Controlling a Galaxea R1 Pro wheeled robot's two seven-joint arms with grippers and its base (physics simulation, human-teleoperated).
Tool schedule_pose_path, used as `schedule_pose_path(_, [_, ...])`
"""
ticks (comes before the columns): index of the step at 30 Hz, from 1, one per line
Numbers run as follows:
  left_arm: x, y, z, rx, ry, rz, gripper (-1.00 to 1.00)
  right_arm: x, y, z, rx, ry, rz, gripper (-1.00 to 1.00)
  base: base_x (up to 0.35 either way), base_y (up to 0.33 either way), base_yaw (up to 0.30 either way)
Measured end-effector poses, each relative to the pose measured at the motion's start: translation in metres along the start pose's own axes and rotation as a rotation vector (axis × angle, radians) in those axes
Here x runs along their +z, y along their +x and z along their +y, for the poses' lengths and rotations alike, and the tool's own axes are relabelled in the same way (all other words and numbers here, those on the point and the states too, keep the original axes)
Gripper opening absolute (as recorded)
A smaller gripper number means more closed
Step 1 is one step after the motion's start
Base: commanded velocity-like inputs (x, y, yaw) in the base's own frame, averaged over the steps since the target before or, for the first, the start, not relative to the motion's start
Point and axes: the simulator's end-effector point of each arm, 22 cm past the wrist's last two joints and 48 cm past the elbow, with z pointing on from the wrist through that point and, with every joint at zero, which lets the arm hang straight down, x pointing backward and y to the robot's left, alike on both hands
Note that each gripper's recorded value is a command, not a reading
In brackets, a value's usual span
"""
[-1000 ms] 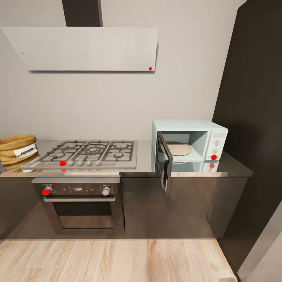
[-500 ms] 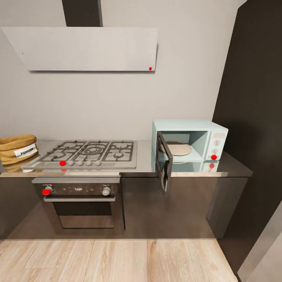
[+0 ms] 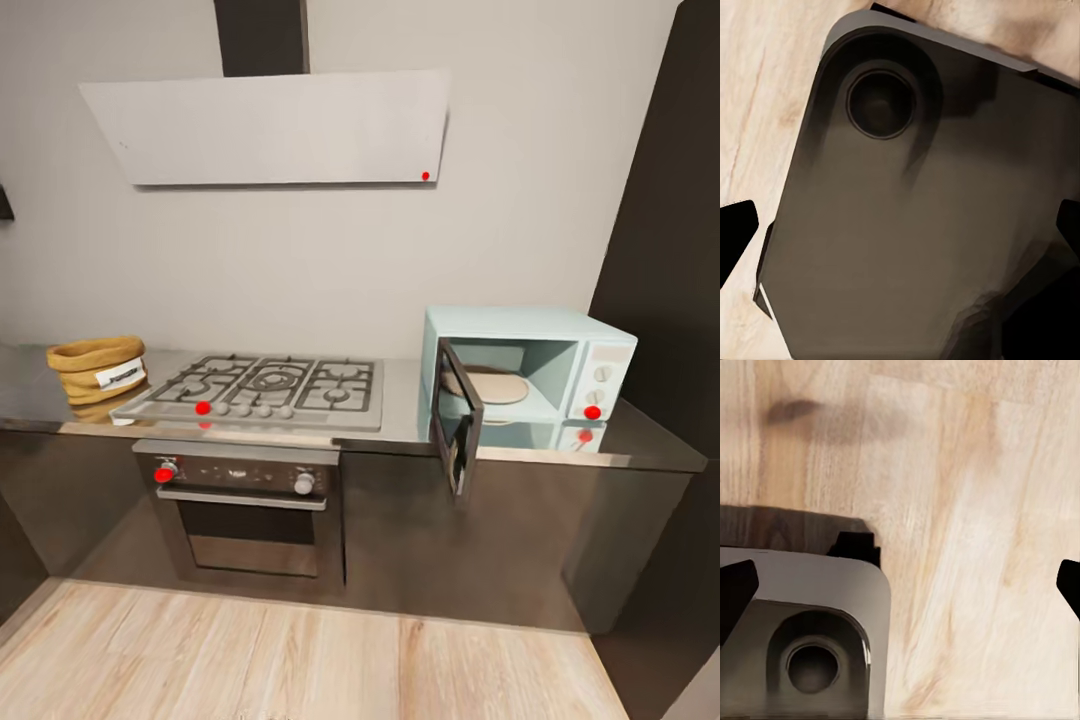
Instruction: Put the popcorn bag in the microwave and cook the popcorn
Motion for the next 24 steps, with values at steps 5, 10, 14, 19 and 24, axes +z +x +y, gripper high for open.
schedule_pose_path(5, [0.0, -0.001, 0.001, -0.008, -0.004, -0.003, 1.0, 0.001, 0.014, 0.028, 0.0, -0.028, 0.017, 1.0, 0.0, 0.0, 0.268])
schedule_pose_path(10, [0.0, -0.002, 0.0, -0.005, -0.004, -0.006, 1.0, 0.0, 0.017, 0.031, -0.001, -0.03, 0.021, 1.0, 0.0, 0.0, 0.268])
schedule_pose_path(14, [0.0, -0.002, 0.0, -0.007, -0.004, -0.006, 1.0, 0.0, 0.017, 0.029, -0.002, -0.027, 0.019, 1.0, 0.0, 0.0, 0.268])
schedule_pose_path(19, [0.0, -0.002, 0.0, -0.006, -0.004, -0.006, 1.0, 0.0, 0.017, 0.03, -0.004, -0.03, 0.021, 1.0, 0.0, 0.0, 0.268])
schedule_pose_path(24, [0.0, -0.002, 0.0, -0.002, -0.004, -0.006, 1.0, 0.0, 0.017, 0.032, -0.004, -0.031, 0.021, 1.0, 0.0, 0.0, 0.268])
